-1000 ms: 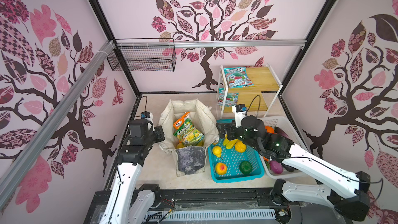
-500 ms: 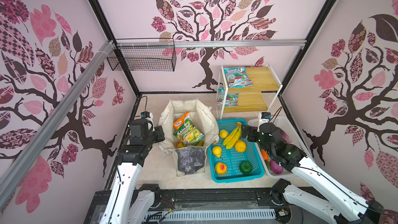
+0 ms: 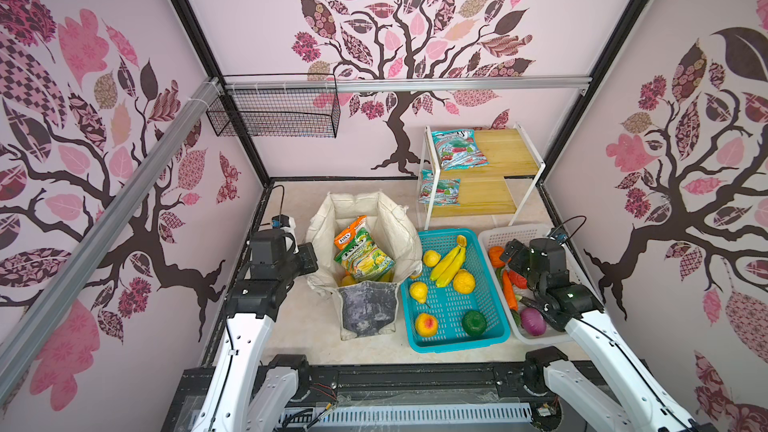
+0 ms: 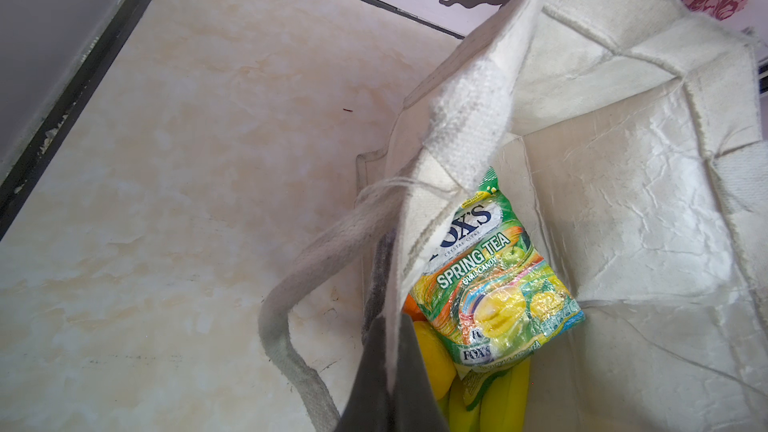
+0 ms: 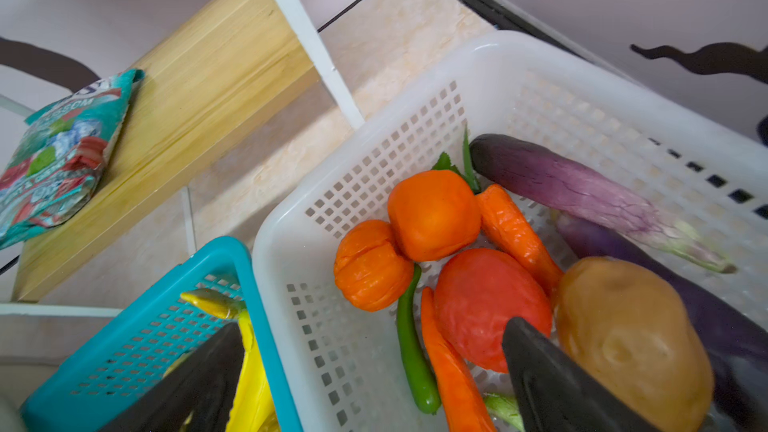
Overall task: Place the food into the grocery bag and tie it
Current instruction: 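Move the right gripper back over the white vegetable basket, then lower the right gripper onto the small orange pumpkin in the white basket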
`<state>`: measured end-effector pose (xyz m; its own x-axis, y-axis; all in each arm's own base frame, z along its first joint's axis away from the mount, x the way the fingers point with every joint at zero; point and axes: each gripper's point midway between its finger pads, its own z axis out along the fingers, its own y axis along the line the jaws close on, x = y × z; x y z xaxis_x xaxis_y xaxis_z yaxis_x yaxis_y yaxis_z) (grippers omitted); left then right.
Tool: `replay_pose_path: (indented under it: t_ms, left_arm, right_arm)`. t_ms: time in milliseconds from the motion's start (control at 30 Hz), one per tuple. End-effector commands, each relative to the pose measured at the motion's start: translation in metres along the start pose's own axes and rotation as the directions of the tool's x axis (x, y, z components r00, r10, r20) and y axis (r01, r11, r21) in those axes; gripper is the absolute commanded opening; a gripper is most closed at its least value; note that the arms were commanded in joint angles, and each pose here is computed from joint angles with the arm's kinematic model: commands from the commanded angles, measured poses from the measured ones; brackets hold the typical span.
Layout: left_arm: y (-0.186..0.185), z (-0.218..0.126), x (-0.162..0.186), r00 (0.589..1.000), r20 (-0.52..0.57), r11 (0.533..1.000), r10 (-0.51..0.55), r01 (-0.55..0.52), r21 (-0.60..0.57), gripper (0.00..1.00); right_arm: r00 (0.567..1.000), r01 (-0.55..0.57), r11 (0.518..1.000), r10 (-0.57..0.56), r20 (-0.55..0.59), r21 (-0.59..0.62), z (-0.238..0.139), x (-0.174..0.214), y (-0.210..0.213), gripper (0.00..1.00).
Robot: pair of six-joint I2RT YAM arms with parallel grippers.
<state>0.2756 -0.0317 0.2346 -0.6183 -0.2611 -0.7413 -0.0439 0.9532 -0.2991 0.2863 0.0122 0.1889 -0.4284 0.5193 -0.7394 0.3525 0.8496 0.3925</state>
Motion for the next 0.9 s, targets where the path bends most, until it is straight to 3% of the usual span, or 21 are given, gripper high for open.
replay_pose_path:
  t_ms: [0, 67, 167, 233, 333, 400, 500, 700, 867]
  left_arm:
    - [0.001, 0.003, 0.002, 1.0, 0.003, 1.0, 0.007, -0.007, 0.004, 0.0]
    - [0.001, 0.003, 0.003, 1.0, 0.001, 1.0, 0.008, -0.008, 0.004, 0.0]
    - [0.001, 0.003, 0.003, 1.0, 0.001, 1.0, 0.008, -0.008, 0.004, 0.0]
    - [0.002, 0.003, 0.003, 1.0, 0.002, 1.0, 0.006, -0.006, 0.001, 0.0]
    - [0.003, 0.003, 0.003, 1.0, 0.002, 1.0, 0.007, -0.007, -0.004, 0.0]
    - [0.003, 0.002, 0.003, 1.0, 0.005, 1.0, 0.007, -0.007, -0.005, 0.0]
    - [0.003, 0.002, 0.003, 1.0, 0.005, 1.0, 0.006, -0.006, -0.006, 0.0]
    - [0.002, 0.002, 0.002, 1.0, 0.007, 1.0, 0.006, -0.006, 0.0, 0.0]
    - [0.002, 0.002, 0.003, 1.0, 0.006, 1.0, 0.006, -0.006, 0.0, 0.0]
  right_arm:
    - [0.992, 0.051, 0.946, -0.084, -0.091, -0.32, -0.011, 0.014, 0.057, 1.0]
    - [0.984, 0.013, 0.885, -0.095, -0.152, -0.466, -0.019, 0.025, 0.084, 1.0]
    - [0.965, 0.003, 0.824, -0.152, -0.216, -0.566, -0.029, 0.036, 0.111, 0.99]
    - [0.951, 0.057, 0.804, -0.224, -0.212, -0.593, -0.036, 0.042, 0.128, 0.98]
    - [0.97, 0.047, 0.908, -0.141, -0.198, -0.415, -0.015, 0.033, 0.102, 1.0]
    - [0.971, 0.014, 0.948, -0.088, -0.221, -0.319, 0.0, 0.035, 0.08, 1.0]
    - [0.961, -0.045, 0.959, -0.035, -0.275, -0.278, 0.014, 0.043, 0.06, 1.0]
    - [0.98, 0.003, 0.987, -0.035, -0.197, -0.159, 0.023, 0.033, 0.035, 1.0]
    - [0.974, 0.033, 0.999, -0.042, -0.221, -0.042, 0.042, 0.04, 0.016, 0.96]
